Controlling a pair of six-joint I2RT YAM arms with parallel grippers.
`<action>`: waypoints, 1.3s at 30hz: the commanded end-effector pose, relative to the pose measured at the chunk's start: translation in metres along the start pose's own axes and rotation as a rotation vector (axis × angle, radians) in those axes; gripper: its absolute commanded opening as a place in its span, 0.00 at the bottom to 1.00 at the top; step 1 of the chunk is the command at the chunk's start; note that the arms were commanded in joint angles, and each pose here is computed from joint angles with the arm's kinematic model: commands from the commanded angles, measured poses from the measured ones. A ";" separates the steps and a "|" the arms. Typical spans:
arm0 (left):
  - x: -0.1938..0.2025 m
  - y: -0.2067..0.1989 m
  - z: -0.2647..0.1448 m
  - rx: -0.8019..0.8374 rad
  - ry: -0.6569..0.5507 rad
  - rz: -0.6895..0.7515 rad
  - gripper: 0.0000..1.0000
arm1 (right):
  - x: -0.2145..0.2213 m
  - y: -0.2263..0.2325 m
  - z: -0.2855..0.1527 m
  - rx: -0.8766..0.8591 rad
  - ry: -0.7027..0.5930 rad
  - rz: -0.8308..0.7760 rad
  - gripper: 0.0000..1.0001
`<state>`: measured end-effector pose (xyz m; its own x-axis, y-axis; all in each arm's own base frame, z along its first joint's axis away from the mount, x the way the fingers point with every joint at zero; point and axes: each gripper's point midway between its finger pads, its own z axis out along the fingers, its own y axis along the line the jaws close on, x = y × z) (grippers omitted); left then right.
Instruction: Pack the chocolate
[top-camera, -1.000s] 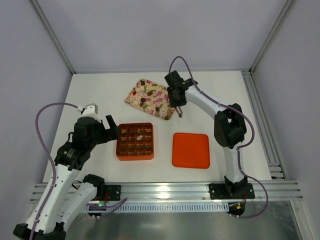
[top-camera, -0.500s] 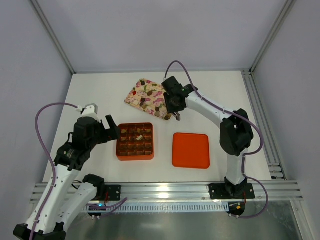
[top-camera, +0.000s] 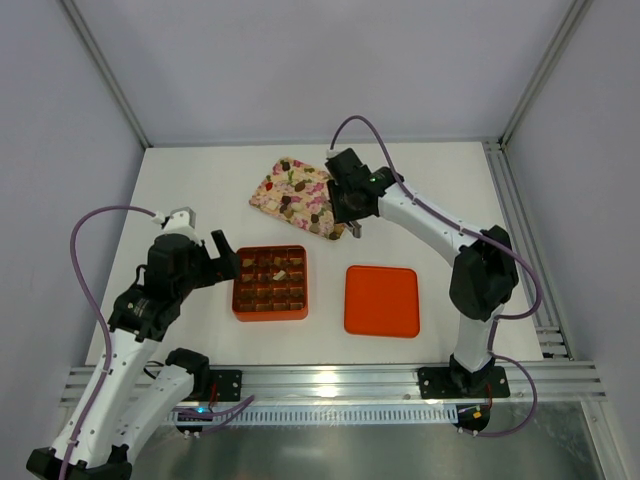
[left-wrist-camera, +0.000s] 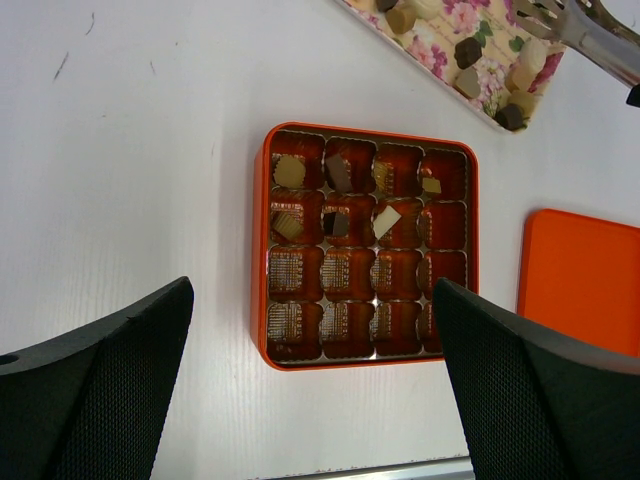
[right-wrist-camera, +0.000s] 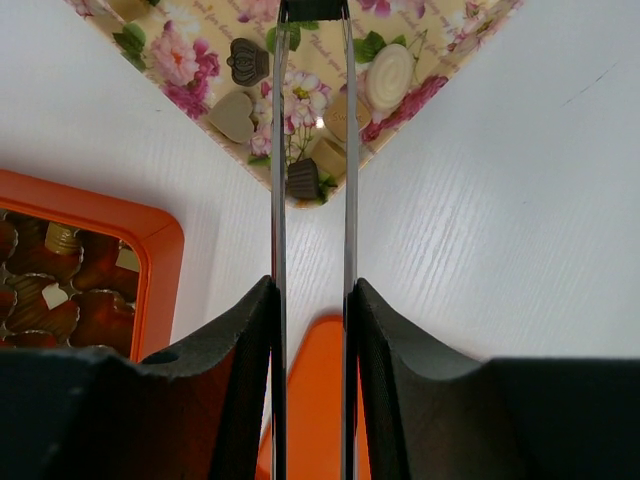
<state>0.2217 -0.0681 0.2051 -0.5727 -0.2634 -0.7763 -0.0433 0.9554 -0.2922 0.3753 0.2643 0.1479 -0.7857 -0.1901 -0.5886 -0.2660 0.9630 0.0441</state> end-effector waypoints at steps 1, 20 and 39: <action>-0.009 -0.006 -0.004 0.025 -0.032 -0.005 1.00 | -0.020 0.012 -0.029 -0.040 -0.082 0.011 0.38; -0.009 -0.006 -0.004 0.026 -0.033 -0.005 1.00 | 0.000 0.047 -0.070 -0.130 -0.110 -0.030 0.38; -0.009 -0.006 -0.004 0.028 -0.031 -0.005 1.00 | 0.083 0.091 -0.125 -0.242 -0.075 -0.128 0.38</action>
<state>0.2215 -0.0681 0.2054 -0.5718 -0.2637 -0.7768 -0.0423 0.9551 -0.2931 0.2242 0.3116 0.1889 -0.7096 -0.3315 -0.6217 -0.5086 0.8517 0.1264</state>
